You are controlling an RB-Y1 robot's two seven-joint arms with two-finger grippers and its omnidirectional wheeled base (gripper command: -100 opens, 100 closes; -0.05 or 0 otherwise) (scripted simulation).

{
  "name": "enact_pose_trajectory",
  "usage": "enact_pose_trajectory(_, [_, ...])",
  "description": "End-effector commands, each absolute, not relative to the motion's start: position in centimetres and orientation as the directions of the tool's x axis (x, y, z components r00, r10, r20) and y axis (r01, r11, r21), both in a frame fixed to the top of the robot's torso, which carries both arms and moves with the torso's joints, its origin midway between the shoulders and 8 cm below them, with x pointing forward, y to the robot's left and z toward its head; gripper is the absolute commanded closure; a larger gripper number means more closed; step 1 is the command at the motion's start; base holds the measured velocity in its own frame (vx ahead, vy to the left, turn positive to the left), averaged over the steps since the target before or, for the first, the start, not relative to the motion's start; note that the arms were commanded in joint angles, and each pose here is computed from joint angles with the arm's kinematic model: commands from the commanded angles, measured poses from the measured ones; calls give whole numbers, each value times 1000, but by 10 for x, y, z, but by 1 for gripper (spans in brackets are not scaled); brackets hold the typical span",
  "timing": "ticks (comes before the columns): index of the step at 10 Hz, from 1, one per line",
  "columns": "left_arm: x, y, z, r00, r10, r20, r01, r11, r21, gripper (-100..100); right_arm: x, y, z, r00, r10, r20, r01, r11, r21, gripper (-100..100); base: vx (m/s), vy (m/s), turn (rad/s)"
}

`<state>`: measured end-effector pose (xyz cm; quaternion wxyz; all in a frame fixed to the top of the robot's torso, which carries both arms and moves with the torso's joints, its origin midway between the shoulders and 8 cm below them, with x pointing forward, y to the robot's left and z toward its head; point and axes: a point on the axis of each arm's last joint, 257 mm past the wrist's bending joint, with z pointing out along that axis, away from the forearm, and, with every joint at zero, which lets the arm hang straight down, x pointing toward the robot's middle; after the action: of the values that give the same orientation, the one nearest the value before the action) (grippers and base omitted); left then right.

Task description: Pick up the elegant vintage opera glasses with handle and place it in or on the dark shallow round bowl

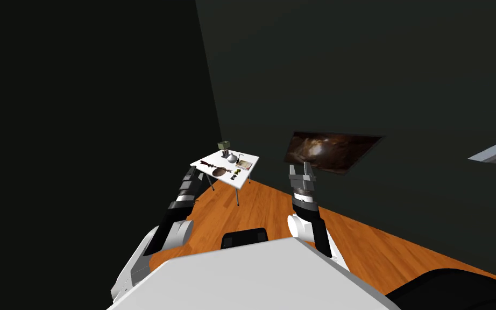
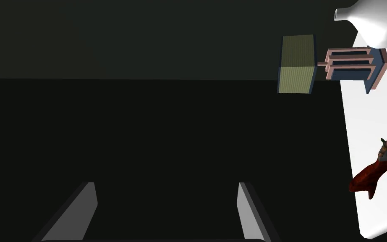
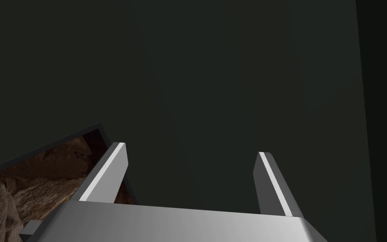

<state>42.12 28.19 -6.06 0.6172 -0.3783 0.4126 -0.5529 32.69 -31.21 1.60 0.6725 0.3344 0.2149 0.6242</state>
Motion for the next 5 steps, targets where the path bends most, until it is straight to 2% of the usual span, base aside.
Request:
enact_pose_trajectory(1, [427,283,-65,47,-996,-76,348,87,-933,-100,327,-312,16,128,983,128,-696,-3,718,0,-13,-64,45])
enact_pose_trajectory(3, [439,292,-85,47,-998,-28,285,41,-958,-100,327,-312,16,128,983,128,-696,-3,718,0,-20,-53,146])
enact_pose_trajectory(5, [449,300,-105,51,-998,27,225,-15,-974,-100,327,-312,16,128,983,128,-696,-3,718,0,-14,-89,169])
